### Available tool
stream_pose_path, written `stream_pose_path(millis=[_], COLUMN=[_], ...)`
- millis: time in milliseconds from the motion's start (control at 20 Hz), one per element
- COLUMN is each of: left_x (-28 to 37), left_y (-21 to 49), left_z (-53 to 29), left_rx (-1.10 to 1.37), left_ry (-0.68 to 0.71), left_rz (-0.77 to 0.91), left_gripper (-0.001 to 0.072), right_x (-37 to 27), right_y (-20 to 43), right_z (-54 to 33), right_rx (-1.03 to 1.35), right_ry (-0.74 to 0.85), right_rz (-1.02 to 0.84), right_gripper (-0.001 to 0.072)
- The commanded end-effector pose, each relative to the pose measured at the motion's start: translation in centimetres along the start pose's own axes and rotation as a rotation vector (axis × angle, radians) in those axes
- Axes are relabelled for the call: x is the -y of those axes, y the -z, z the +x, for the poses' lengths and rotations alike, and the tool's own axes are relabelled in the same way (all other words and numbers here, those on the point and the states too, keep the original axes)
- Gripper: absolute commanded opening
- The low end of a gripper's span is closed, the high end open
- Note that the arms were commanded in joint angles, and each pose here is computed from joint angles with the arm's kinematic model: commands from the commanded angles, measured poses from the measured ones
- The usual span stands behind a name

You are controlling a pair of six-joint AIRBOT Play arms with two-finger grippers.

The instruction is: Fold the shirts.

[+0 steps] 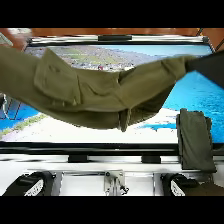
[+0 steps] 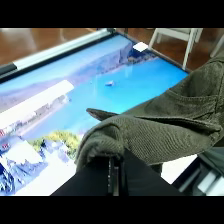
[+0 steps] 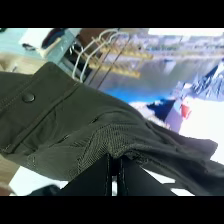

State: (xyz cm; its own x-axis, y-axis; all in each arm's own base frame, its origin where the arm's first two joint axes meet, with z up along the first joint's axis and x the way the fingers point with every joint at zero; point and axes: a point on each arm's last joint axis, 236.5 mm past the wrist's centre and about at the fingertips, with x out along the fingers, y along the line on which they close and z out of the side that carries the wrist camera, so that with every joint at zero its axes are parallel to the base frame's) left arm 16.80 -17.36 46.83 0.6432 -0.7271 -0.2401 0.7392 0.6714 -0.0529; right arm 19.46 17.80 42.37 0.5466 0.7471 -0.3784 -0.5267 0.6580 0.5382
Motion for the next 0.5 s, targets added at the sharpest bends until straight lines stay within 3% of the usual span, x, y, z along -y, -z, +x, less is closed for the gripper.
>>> stream_pose_path(millis=[0, 300, 450], left_x=[0.1, -1.6, -4.7], left_y=[3.6, 2.4, 8.3], left_z=[-0.8, 0.5, 4.4], left_rx=[-0.146, -0.09, -0.281], left_ry=[-0.024, -0.051, -0.05], left_rz=[-0.061, -0.128, -0.268], left_gripper=[0.0056, 0.0057, 0.0056], right_x=[1.0, 5.0, 8.8], right_y=[3.9, 4.4, 5.9], right_z=[-0.5, -0.6, 1.3], right_rx=[-0.158, -0.185, -0.268], right_ry=[0.056, 0.216, 0.278], right_rz=[0.072, 0.165, 0.234], right_gripper=[0.0088, 0.0088, 0.0088])
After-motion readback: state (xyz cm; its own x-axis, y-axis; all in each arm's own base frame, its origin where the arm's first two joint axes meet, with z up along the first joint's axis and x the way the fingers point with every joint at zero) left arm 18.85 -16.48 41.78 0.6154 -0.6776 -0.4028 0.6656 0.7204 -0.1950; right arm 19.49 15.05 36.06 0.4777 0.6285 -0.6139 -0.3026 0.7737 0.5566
